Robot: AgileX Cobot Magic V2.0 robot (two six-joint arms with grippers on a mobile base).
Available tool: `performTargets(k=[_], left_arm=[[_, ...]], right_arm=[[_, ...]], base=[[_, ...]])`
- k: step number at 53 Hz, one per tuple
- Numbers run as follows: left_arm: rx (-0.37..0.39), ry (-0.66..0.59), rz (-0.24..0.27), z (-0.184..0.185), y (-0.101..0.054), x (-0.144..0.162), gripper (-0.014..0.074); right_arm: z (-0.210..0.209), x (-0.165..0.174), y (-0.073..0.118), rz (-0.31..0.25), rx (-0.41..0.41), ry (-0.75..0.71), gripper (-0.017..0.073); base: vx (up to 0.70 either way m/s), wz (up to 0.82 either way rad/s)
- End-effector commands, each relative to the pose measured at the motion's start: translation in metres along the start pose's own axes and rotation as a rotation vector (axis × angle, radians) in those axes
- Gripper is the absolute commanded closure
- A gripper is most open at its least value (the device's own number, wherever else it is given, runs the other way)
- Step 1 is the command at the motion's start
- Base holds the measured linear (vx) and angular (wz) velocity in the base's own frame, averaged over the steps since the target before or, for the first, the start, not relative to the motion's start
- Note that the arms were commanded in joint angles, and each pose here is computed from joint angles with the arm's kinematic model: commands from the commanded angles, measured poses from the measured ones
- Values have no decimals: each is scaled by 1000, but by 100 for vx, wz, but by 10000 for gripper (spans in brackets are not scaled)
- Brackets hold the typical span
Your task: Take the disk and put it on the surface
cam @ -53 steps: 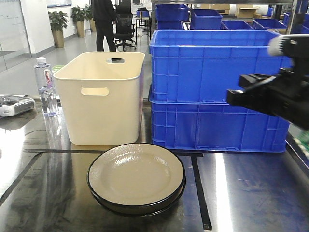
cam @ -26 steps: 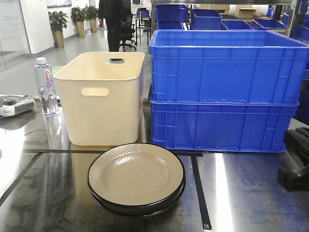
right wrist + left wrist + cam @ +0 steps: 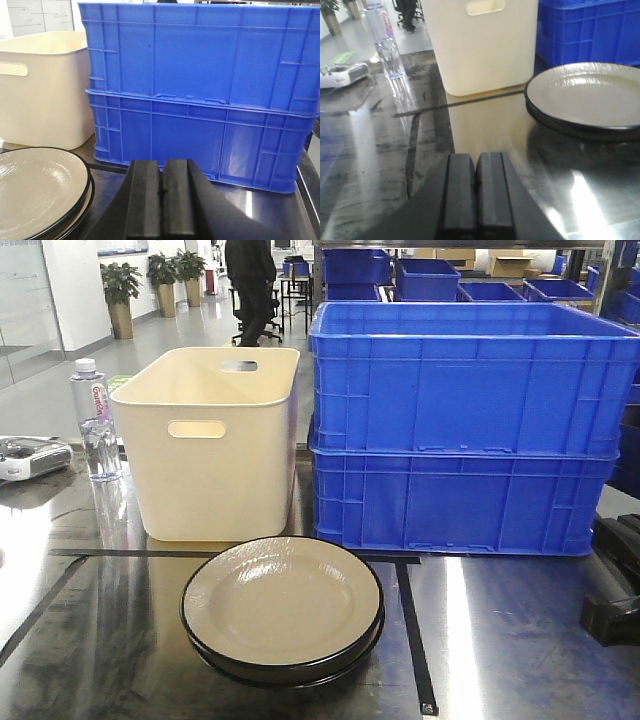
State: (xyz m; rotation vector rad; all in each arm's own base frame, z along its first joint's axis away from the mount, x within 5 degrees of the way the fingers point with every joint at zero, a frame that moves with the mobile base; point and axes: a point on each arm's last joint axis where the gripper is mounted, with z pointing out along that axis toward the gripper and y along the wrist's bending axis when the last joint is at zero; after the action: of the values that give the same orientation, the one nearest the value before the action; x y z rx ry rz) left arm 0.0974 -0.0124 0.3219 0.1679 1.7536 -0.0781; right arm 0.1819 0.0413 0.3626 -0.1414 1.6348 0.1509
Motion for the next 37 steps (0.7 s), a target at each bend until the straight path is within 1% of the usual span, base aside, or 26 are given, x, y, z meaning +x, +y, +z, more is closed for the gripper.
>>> performTargets(k=[1, 20, 25, 27, 29, 30, 31, 34, 35, 37], left_arm=[[-4, -50, -20, -2, 0, -10, 596], [-1, -47, -20, -2, 0, -10, 595], [-36, -83, -17, -2, 3, -13, 595], [-57, -90, -6, -2, 5, -14, 595], [-75, -83, 9, -2, 7, -13, 595], [-81, -79, -4, -2, 7, -13, 595], [-94, -71, 5, -2, 9, -11, 595], [-131, -50, -36, 0, 12, -3, 595], [-147, -47, -87, 1, 14, 2, 595], [-170, -44, -137, 2, 15, 11, 595]], right_arm=[[-4, -13, 1, -2, -13, -44, 572], [-4, -13, 1, -2, -13, -44, 572], [-4, -13, 1, -2, -13, -44, 572], [-4, -13, 1, -2, -13, -44, 572], [-4, -13, 1, -2, -13, -44, 572], [-4, -13, 1, -2, -13, -44, 572], [-4, -13, 1, -2, -13, -44, 572], [-4, -13, 1, -2, -13, -44, 572], [-4, -13, 1, -2, -13, -44, 572], [-4, -13, 1, -2, -13, -44, 572]], base=[[0, 0], [0, 0], [0, 0], [0, 0], [0, 0], [0, 0], [0, 0], [0, 0], [0, 0], [0, 0]])
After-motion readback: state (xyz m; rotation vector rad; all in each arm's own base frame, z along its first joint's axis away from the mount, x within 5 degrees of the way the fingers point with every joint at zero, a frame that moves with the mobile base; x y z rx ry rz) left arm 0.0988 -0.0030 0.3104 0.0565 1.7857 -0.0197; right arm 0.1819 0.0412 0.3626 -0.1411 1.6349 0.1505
